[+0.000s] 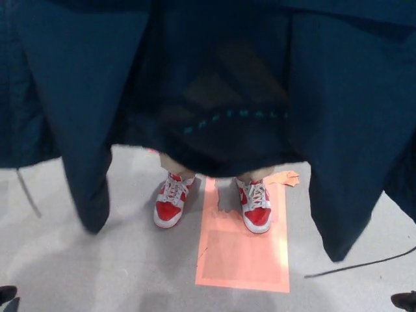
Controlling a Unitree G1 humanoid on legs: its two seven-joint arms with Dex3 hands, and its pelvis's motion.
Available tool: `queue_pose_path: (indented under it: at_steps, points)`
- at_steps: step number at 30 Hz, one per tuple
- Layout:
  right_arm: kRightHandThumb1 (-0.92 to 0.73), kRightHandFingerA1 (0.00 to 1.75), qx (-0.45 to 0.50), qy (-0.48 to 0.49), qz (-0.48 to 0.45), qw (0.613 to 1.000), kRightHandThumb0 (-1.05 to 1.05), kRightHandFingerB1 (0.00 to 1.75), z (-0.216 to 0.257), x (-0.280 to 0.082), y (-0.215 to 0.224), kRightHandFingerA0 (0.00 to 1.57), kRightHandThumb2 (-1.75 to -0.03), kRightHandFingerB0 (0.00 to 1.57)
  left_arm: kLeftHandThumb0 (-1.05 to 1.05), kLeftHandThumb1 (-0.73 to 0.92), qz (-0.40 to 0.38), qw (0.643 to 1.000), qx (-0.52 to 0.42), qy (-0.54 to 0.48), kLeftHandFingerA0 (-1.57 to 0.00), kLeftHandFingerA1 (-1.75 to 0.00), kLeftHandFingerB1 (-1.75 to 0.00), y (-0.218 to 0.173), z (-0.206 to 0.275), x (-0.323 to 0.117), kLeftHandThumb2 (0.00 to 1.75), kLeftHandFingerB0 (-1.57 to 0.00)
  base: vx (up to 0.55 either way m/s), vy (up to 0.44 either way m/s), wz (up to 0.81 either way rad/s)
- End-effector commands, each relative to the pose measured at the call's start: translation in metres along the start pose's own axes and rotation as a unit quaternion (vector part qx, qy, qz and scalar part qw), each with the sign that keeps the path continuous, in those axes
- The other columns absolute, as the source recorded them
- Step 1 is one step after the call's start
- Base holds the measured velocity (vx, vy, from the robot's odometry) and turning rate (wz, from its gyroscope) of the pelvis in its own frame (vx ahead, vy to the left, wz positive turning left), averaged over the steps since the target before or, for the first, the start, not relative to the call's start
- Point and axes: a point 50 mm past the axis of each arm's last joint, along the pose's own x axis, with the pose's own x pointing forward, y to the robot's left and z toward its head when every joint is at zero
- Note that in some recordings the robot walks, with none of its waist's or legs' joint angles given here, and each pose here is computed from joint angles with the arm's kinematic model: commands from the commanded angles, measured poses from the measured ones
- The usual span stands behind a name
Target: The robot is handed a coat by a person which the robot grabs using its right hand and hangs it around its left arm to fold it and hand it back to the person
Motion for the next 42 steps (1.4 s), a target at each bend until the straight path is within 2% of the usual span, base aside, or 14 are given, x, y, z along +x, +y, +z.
queue_pose_path:
  at_steps: [1, 2, 13, 20, 22, 23, 24, 25, 31, 33, 34, 37, 39, 42]
  points:
    - [-0.53, 0.48, 0.028, -0.001, -0.020, 0.999, -0.35, 0.47, -0.007, -0.002, -0.007, 0.00, -1.11, 0.00, -0.63, 0.92, -0.008, 1.000, 0.001, -0.014, -0.22, -0.32, -0.33, 0.004, -0.001, -0.003, 0.68, -0.25, 0.00, 0.000, 0.00]
    - [-0.78, 0.42, 0.035, 0.000, -0.023, 0.999, -0.83, 0.36, -0.008, -0.003, -0.007, 0.07, -1.12, 0.03, -0.64, 0.92, -0.009, 1.000, 0.001, -0.014, -0.22, -0.31, -0.34, 0.005, -0.003, -0.004, 0.68, -0.30, 0.00, 0.000, 0.00]
    - [-0.88, 0.29, 0.145, -0.292, -0.146, 0.934, -0.76, 0.24, 0.051, -0.028, -0.022, 0.13, -0.67, 0.09, -0.34, 0.59, -0.017, 0.999, -0.005, -0.027, 0.00, -0.47, -0.48, -0.003, -0.006, -0.005, 1.13, 0.00, 0.00, 0.000, 0.00]
    - [-0.71, 0.46, 0.137, -0.545, -0.201, 0.803, -0.77, 0.37, 0.114, -0.115, -0.029, 0.12, -1.05, 0.00, -0.76, 0.80, -0.033, 0.999, -0.007, -0.038, -0.09, -0.41, -0.35, -0.010, -0.010, -0.007, 0.99, -0.07, 0.00, 0.000, 0.00]
    - [-0.71, 0.46, 0.125, -0.601, -0.209, 0.761, -0.78, 0.38, 0.128, -0.143, -0.034, 0.13, -1.05, 0.04, -0.35, 0.57, -0.034, 0.999, -0.008, -0.029, 0.00, -0.47, -0.48, -0.012, -0.016, -0.008, 1.13, 0.00, 0.00, 0.000, 0.00]
    - [-0.73, 0.46, 0.126, -0.616, -0.211, 0.749, -0.85, 0.36, 0.133, -0.151, -0.036, 0.17, -1.05, 0.02, -0.71, 0.92, -0.035, 0.999, -0.010, -0.029, -0.16, -0.33, -0.26, -0.012, -0.017, -0.009, 0.72, -0.09, 0.00, 0.000, 0.00]
    - [-0.87, 0.31, 0.126, -0.643, -0.215, 0.724, -0.77, 0.26, 0.144, -0.167, -0.040, 0.17, -0.67, 0.12, -0.71, 0.76, -0.037, 0.999, -0.012, -0.029, -0.07, -0.45, -0.36, -0.012, -0.018, -0.010, 1.09, -0.01, 0.00, 0.000, 0.00]
    - [-0.50, 0.47, 0.110, -0.675, -0.229, 0.693, -0.36, 0.47, 0.157, -0.186, -0.046, 0.00, -1.09, 0.00, -0.72, 0.75, -0.035, 0.999, -0.017, -0.025, -0.05, -0.44, -0.39, -0.011, -0.020, -0.010, 1.08, -0.04, 0.00, 0.000, 0.00]
    - [-0.48, 0.47, 0.071, -0.748, -0.277, 0.599, -0.37, 0.47, 0.196, -0.244, -0.068, 0.00, -1.08, 0.00, -0.35, 0.58, -0.032, 0.999, -0.010, -0.024, 0.00, -0.47, -0.48, -0.008, -0.021, -0.012, 1.13, 0.00, 0.00, 0.000, 0.00]
    - [-0.89, 0.31, 0.066, -0.769, -0.276, 0.573, -0.80, 0.27, 0.207, -0.257, -0.073, 0.17, -0.67, 0.12, -0.73, 0.74, -0.032, 0.999, -0.034, -0.017, -0.06, -0.44, -0.36, -0.007, -0.021, -0.011, 1.07, -0.02, 0.00, 0.000, 0.00]
    - [-0.72, 0.44, 0.059, -0.774, -0.282, 0.563, -0.83, 0.35, 0.211, -0.264, -0.075, 0.13, -1.08, 0.00, -0.73, 0.92, -0.032, 0.999, -0.023, -0.016, -0.12, -0.30, -0.27, -0.007, -0.021, -0.011, 0.72, -0.09, 0.00, 0.000, 0.00]
    - [-0.83, 0.28, 0.048, -0.804, -0.273, 0.526, -0.84, 0.24, 0.220, -0.284, -0.075, 0.18, -0.70, 0.10, -0.77, 0.79, -0.035, 0.999, -0.006, -0.026, -0.11, -0.46, -0.34, -0.008, -0.020, -0.011, 1.10, 0.00, 0.00, 0.000, 0.00]
    - [-0.46, 0.46, 0.055, -0.815, -0.269, 0.511, -0.37, 0.47, 0.223, -0.291, -0.073, 0.00, -1.06, 0.00, -0.75, 0.92, -0.034, 0.999, -0.008, -0.030, -0.18, -0.33, -0.25, -0.007, -0.019, -0.012, 0.72, -0.08, 0.00, 0.000, 0.00]
    - [-0.48, 0.46, 0.055, -0.833, -0.273, 0.478, -0.36, 0.47, 0.231, -0.307, -0.071, 0.00, -1.07, 0.00, -0.77, 0.76, -0.026, 0.999, -0.016, -0.024, -0.12, -0.46, -0.38, -0.006, -0.019, -0.011, 1.08, -0.01, 0.00, 0.000, 0.00]
